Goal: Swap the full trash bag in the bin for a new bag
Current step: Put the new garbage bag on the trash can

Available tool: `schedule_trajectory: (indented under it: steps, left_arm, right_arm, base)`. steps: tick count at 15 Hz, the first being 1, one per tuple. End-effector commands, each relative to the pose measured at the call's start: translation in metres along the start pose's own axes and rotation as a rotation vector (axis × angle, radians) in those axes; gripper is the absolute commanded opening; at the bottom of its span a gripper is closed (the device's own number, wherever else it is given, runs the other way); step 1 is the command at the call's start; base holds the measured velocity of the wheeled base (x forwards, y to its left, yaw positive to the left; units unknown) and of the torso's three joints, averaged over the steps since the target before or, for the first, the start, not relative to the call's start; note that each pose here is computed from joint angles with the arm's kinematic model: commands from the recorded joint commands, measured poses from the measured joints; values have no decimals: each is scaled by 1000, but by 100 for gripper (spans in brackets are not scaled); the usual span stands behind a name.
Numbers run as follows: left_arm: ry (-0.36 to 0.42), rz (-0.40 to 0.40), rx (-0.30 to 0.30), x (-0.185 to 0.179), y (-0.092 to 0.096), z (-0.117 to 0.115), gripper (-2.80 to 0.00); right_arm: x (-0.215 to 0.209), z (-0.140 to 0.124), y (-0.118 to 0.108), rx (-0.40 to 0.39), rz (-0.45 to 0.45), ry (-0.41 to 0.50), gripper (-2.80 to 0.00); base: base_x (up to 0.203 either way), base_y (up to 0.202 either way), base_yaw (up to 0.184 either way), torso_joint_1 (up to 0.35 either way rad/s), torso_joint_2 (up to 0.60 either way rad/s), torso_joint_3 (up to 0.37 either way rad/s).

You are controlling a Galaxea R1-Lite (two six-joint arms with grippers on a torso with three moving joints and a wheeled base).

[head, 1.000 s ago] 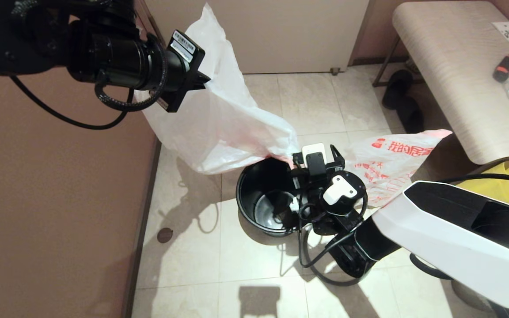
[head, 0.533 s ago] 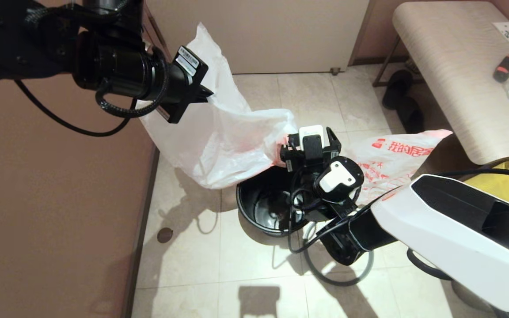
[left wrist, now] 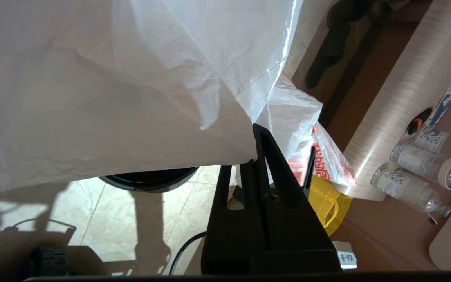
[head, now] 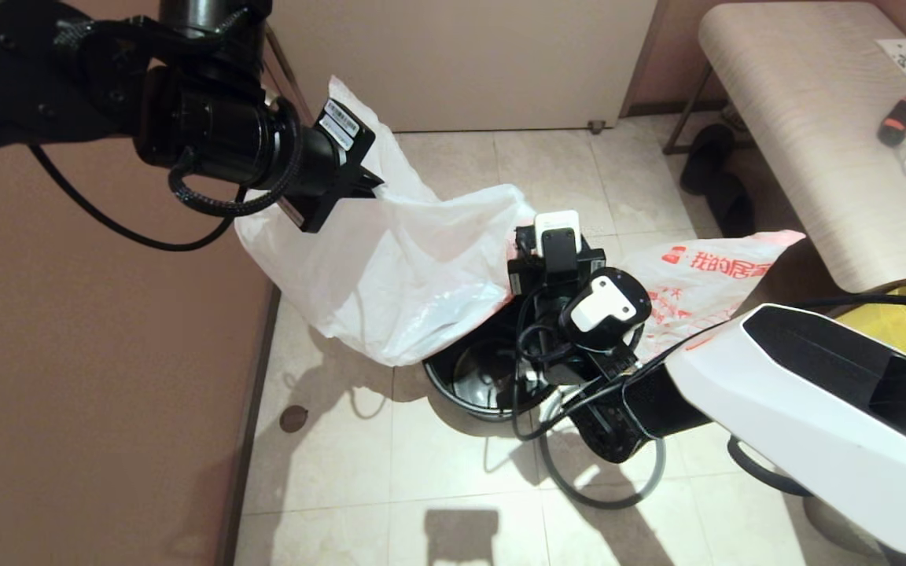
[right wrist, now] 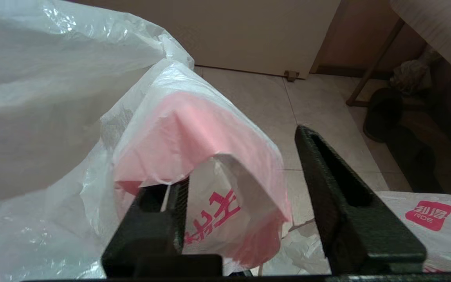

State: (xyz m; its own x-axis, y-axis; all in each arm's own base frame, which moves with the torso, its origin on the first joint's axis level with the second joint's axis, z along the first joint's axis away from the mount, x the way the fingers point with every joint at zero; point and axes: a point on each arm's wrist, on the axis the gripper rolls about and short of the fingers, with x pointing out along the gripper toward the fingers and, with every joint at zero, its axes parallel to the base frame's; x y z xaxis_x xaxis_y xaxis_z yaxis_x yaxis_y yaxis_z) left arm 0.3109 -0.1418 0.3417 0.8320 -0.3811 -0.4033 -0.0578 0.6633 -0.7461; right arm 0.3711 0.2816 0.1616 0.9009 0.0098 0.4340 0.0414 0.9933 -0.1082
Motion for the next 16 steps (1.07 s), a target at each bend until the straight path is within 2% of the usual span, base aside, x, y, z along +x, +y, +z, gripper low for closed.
schedule_trajectory:
  steps: [1,5,8,9,12,15,16]
  left_arm:
    - [8,11,-6,3,2,-1,-280]
    - [47,12,0,-3,0,-6,-280]
    - [190,-75,-5,-15,-2,-8,-280]
    - [225,-75,-7,-16,-1,-9,-280]
    - [233,-70,4,-16,1,-10,-280]
    - [302,-130,58,-27,0,-12,-280]
    - [307,-142,97,-29,-1,-13,-280]
  right_arm:
    - [0,2,-1,5,-10,-8,-280]
    - [0,20,-8,22,-20,-21,-280]
    - [-10,37,-19,19,-22,14,-280]
    - [-15,38,-23,11,-18,40,-280]
    - [-25,49,-45,-3,-36,83,-280]
    - [-43,68,-73,-40,-33,127,-280]
    - [-52,68,-80,-60,-21,153,-280]
  base:
    - [0,0,0,0,0,0]
    - [0,0,0,0,0,0]
    - [0,0,0,0,0,0]
    - [0,0,0,0,0,0]
    - [0,0,0,0,0,0]
    - [0,0,0,0,0,0]
    - [0,0,0,0,0,0]
